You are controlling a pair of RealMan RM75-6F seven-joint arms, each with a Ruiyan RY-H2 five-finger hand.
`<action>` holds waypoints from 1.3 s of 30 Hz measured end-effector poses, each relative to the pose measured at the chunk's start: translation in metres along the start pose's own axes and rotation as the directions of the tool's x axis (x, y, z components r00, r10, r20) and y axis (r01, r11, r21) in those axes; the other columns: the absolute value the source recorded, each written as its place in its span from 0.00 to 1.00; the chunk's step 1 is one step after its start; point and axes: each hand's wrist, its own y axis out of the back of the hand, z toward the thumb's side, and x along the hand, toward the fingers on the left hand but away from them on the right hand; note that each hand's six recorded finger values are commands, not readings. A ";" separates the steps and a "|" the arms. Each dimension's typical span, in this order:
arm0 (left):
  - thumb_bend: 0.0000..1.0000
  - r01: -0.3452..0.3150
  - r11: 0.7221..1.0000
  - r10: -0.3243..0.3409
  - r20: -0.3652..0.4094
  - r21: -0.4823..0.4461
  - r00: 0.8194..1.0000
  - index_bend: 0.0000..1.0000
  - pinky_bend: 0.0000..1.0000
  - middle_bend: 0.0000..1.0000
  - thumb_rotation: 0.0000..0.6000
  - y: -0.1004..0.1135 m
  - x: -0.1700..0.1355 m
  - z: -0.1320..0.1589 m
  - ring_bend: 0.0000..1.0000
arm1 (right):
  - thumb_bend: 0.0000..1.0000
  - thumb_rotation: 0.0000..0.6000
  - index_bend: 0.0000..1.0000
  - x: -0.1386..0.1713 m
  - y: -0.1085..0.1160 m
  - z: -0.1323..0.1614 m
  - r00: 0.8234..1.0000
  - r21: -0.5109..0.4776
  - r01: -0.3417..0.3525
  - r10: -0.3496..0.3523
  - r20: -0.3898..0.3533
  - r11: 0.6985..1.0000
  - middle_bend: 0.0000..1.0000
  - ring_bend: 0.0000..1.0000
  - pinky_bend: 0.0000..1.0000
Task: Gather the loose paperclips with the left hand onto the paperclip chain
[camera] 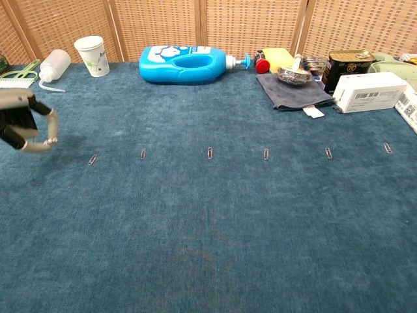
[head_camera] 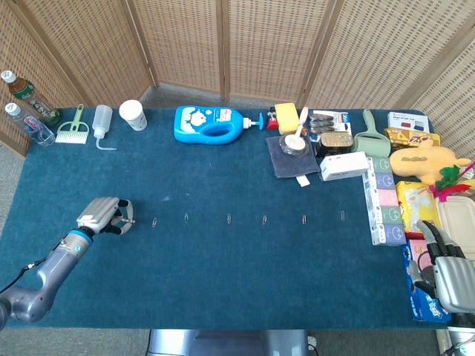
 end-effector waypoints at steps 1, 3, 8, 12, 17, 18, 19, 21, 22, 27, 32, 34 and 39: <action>0.39 -0.012 1.000 0.012 0.014 0.001 1.000 0.67 1.00 1.00 1.00 0.005 -0.001 0.005 1.00 | 0.51 1.00 0.00 0.000 0.000 0.000 1.000 0.000 0.002 -0.002 -0.001 1.000 0.12 0.10 0.23; 0.39 -0.027 1.000 0.027 0.038 0.004 0.999 0.67 1.00 1.00 1.00 0.013 -0.001 0.013 1.00 | 0.51 1.00 0.00 0.000 0.000 0.001 1.000 0.000 0.001 -0.001 -0.001 1.000 0.12 0.10 0.23; 0.39 -0.058 0.998 0.053 0.119 0.037 0.992 0.67 1.00 1.00 1.00 0.031 0.003 0.045 1.00 | 0.51 1.00 0.00 0.001 0.000 0.001 1.000 -0.002 0.002 -0.002 -0.002 1.000 0.12 0.10 0.23; 0.39 -0.053 0.996 0.039 0.176 0.073 0.984 0.67 1.00 1.00 1.00 0.032 0.013 0.073 1.00 | 0.51 1.00 0.00 0.003 0.002 0.000 1.000 -0.006 0.010 -0.010 0.000 1.000 0.12 0.10 0.23; 0.39 -0.011 0.996 -0.011 0.232 0.091 0.973 0.67 1.00 1.00 1.00 0.014 0.029 0.107 1.00 | 0.51 1.00 0.00 0.003 0.002 0.000 1.000 -0.008 0.010 -0.010 -0.002 1.000 0.12 0.10 0.23; 0.39 -0.002 0.995 -0.021 0.238 0.095 0.971 0.67 1.00 1.00 1.00 0.010 0.031 0.112 1.00 | 0.51 1.00 0.00 0.003 0.002 0.000 1.000 -0.008 0.010 -0.010 -0.001 1.000 0.12 0.10 0.23; 0.39 0.009 0.995 -0.033 0.243 0.102 0.969 0.67 1.00 1.00 1.00 0.006 0.035 0.117 1.00 | 0.51 1.00 0.00 0.003 0.002 -0.001 1.000 -0.009 0.011 -0.011 0.001 1.000 0.12 0.10 0.23; 0.39 0.022 0.994 -0.049 0.250 0.109 0.967 0.67 1.00 1.00 1.00 -0.001 0.040 0.123 1.00 | 0.51 1.00 0.00 0.003 0.002 -0.002 1.000 -0.009 0.011 -0.011 0.002 1.000 0.12 0.10 0.23; 0.39 0.030 0.993 -0.058 0.253 0.113 0.966 0.67 1.00 1.00 1.00 -0.005 0.043 0.128 1.00 | 0.51 1.00 0.00 0.003 0.002 -0.002 1.000 -0.009 0.011 -0.011 0.002 1.000 0.12 0.10 0.23; 0.39 0.051 0.991 -0.083 0.269 0.126 0.960 0.67 1.00 1.00 1.00 -0.020 0.055 0.144 1.00 | 0.51 1.00 0.00 0.003 0.002 -0.003 1.000 -0.011 0.012 -0.012 0.006 1.000 0.12 0.10 0.23; 0.39 0.065 0.989 -0.100 0.276 0.133 0.956 0.67 1.00 1.00 1.00 -0.033 0.065 0.154 1.00 | 0.51 1.00 0.00 0.004 0.003 -0.006 1.000 -0.010 0.012 -0.012 0.014 1.000 0.12 0.10 0.23; 0.39 0.072 0.988 -0.107 0.277 0.134 0.955 0.67 1.00 1.00 1.00 -0.038 0.068 0.157 1.00 | 0.51 1.00 0.00 0.003 0.002 -0.007 1.000 -0.010 0.008 -0.008 0.017 1.000 0.12 0.10 0.23; 0.39 0.079 0.987 -0.116 0.278 0.140 0.954 0.67 1.00 1.00 1.00 -0.043 0.071 0.159 1.00 | 0.51 1.00 0.00 0.004 0.003 -0.008 1.000 -0.010 0.014 -0.014 0.018 1.000 0.12 0.10 0.23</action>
